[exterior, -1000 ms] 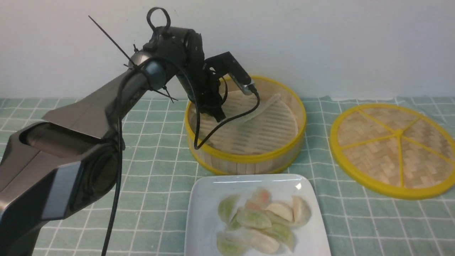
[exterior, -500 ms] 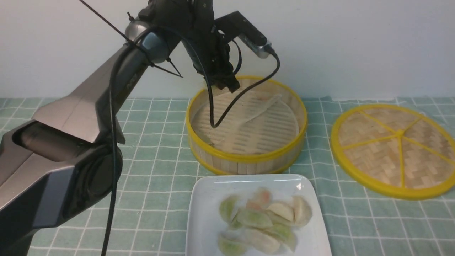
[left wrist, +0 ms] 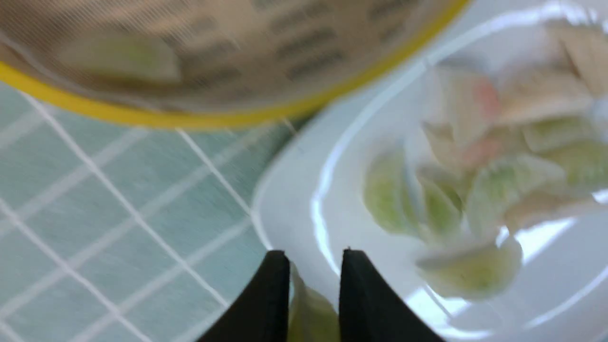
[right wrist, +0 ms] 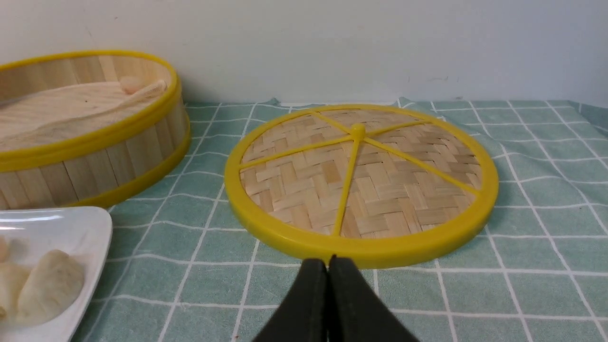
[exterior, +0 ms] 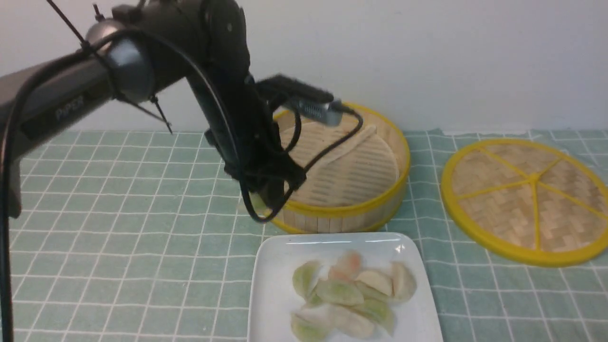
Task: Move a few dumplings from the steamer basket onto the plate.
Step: Use the left arm to put the dumpling into the plate
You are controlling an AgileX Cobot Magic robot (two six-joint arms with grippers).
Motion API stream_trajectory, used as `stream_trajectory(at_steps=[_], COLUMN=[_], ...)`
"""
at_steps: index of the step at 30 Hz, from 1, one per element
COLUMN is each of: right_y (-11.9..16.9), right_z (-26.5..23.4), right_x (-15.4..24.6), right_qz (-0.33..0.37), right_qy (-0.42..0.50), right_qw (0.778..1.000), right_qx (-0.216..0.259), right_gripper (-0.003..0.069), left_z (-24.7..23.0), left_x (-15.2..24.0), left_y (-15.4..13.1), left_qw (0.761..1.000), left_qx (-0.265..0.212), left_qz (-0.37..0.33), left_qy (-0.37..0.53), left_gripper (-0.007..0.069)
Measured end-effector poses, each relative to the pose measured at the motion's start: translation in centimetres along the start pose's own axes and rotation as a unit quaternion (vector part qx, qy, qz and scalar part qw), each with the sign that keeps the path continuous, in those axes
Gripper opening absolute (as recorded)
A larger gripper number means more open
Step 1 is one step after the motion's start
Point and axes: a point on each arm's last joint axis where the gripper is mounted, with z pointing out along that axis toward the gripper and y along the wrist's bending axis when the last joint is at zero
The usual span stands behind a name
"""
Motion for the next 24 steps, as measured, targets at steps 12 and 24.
stream_trajectory(at_steps=[12,24], right_y=[0.0,0.0], right_z=[0.0,0.0], right_x=[0.0,0.0], right_qz=[0.0,0.0], right_qy=[0.0,0.0], right_qw=[1.0,1.0], right_qx=[0.0,0.0], right_gripper=[-0.0015,-0.0015], left_z=[7.4,7.7], left_x=[1.8,2.1], left_y=[-3.6,-3.8], left_qw=[0.998,0.992], left_qx=[0.015,0.015], left_qz=[-0.049,-0.099], left_qy=[0.044,0.07], left_gripper=[0.0112,0.0419])
